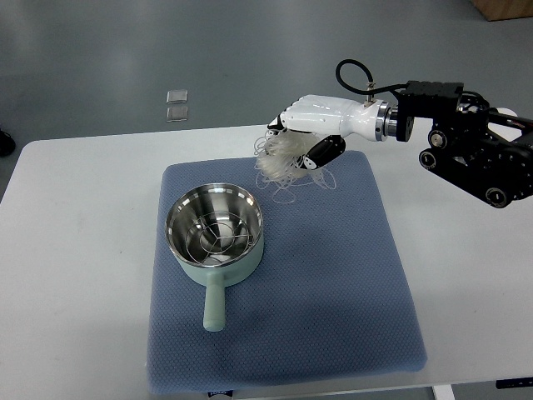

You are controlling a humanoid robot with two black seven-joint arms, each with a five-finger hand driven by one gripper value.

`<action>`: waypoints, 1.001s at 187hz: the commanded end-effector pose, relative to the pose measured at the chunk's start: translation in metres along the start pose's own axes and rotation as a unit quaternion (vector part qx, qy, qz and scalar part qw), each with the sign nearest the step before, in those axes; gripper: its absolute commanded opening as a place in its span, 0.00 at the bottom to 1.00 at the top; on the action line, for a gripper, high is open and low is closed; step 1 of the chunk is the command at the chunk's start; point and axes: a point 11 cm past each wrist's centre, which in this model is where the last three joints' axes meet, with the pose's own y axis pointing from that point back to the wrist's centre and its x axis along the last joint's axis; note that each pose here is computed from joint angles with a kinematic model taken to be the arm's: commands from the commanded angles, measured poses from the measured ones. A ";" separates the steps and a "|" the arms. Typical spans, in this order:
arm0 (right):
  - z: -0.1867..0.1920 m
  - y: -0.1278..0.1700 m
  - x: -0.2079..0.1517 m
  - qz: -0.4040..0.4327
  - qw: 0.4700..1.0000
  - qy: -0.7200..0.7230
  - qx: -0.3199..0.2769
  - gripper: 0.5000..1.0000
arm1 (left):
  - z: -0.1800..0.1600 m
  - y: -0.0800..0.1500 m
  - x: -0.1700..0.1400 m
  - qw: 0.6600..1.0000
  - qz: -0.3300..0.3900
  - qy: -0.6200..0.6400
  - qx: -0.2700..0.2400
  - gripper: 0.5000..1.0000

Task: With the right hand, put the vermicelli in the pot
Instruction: 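Lift the vermicelli with the right hand and carry it over the steel pot, then open the right hand to release the vermicelli into the pot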

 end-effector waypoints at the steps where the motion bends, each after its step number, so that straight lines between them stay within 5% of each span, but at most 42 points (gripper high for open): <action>1: -0.012 -0.007 0.019 0.011 1.000 0.012 0.016 0.00 | 0.000 0.000 0.000 1.000 0.000 0.000 0.000 1.00; 66: -0.080 -0.057 0.018 -0.004 0.994 0.002 0.110 0.00 | 0.000 0.000 0.000 1.000 0.000 0.000 0.000 1.00; 120: -0.085 -0.079 -0.011 -0.040 0.995 -0.002 0.095 0.00 | 0.000 0.000 0.000 1.000 0.002 0.000 0.000 1.00; 131: -0.081 -0.079 -0.014 -0.042 0.995 -0.002 0.089 0.36 | 0.000 0.000 0.000 1.000 0.002 0.000 0.000 1.00; 137: -0.080 -0.079 -0.015 -0.042 0.995 -0.002 0.088 0.47 | 0.000 0.000 0.000 1.000 0.002 0.000 0.000 1.00; 160: -0.078 -0.078 -0.015 -0.037 0.996 -0.001 0.085 0.71 | 0.001 0.000 0.000 1.000 0.002 0.000 -0.001 1.00; 187: -0.072 -0.073 -0.014 -0.036 0.996 -0.002 0.079 0.79 | 0.002 0.000 0.000 1.000 0.002 0.000 -0.002 1.00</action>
